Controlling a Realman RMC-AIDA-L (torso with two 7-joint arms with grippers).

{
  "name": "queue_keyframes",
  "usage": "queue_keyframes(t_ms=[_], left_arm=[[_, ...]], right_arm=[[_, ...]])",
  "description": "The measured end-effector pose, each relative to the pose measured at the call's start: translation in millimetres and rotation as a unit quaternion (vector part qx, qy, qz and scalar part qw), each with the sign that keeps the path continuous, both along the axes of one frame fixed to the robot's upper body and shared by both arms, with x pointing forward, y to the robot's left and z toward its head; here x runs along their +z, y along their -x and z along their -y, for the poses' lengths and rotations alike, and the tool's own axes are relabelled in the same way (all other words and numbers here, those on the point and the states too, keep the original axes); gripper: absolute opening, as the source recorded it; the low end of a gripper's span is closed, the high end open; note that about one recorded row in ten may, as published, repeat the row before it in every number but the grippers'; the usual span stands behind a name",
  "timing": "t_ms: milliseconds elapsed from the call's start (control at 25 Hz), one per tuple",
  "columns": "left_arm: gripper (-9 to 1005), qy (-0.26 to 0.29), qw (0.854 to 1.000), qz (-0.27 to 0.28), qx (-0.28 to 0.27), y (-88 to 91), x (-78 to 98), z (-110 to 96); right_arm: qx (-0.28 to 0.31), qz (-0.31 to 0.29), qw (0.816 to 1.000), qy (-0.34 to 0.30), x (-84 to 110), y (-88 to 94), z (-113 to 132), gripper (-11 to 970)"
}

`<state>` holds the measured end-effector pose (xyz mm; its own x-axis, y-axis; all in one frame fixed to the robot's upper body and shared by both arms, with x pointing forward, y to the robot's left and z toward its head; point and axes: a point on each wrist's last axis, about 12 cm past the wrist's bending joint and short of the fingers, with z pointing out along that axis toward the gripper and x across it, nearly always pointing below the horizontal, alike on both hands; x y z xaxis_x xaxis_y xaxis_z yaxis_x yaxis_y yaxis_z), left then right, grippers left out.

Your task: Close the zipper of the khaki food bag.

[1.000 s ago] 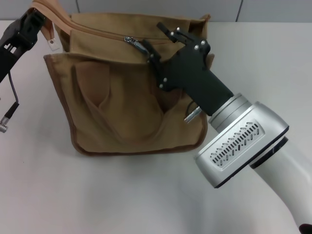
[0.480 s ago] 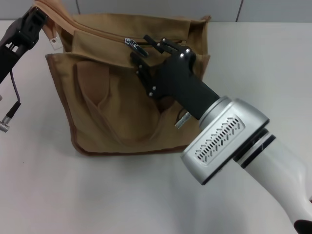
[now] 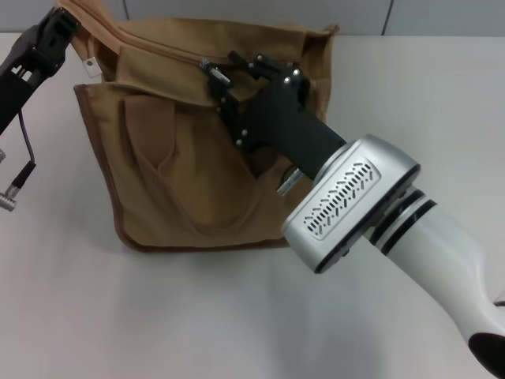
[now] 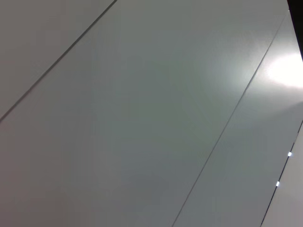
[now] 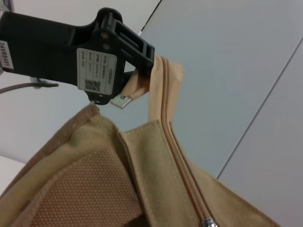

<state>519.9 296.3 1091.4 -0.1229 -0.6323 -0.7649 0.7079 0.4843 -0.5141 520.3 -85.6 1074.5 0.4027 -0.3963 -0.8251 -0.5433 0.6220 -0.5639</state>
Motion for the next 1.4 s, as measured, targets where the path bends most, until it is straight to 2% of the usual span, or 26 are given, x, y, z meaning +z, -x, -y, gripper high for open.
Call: queue_keyframes(t_ms=[160,320,800,1000,1200,1400], left_arm=[[18,0.0,1.0,0.001,0.0,-0.3,0.3,0.1],[18,0.0,1.0,0.0,0.001,0.5,-0.3,-0.5],[18,-0.001,1.0,0.0,0.003,-1.2,0.2,0.0],[18,-0.001,1.0,0.001,0.003,-1.4,0.3,0.1],[18,-0.001,1.0,0.001,0.004,-1.4,0.4,-0.1],[18,-0.001,1.0,0.001,0.006,-1.3,0.4,-0.7]], right_arm=[[0.002,-0.012,1.0,0.007,0.3,-4.4,-2.6,357],[-0.009,-0.034,0.999,-0.015,3.0,-10.8,-1.9,356],[0.019,-0.038,0.999,0.01,-2.2,-6.8,-10.1,353],[0.001,-0.05,0.999,-0.001,0.0,-12.2,-6.5,356],[0.003,-0.042,0.999,0.016,-1.1,-12.0,-7.4,303],[-0.01,-0.039,0.999,0.005,2.6,-15.8,-4.1,265]])
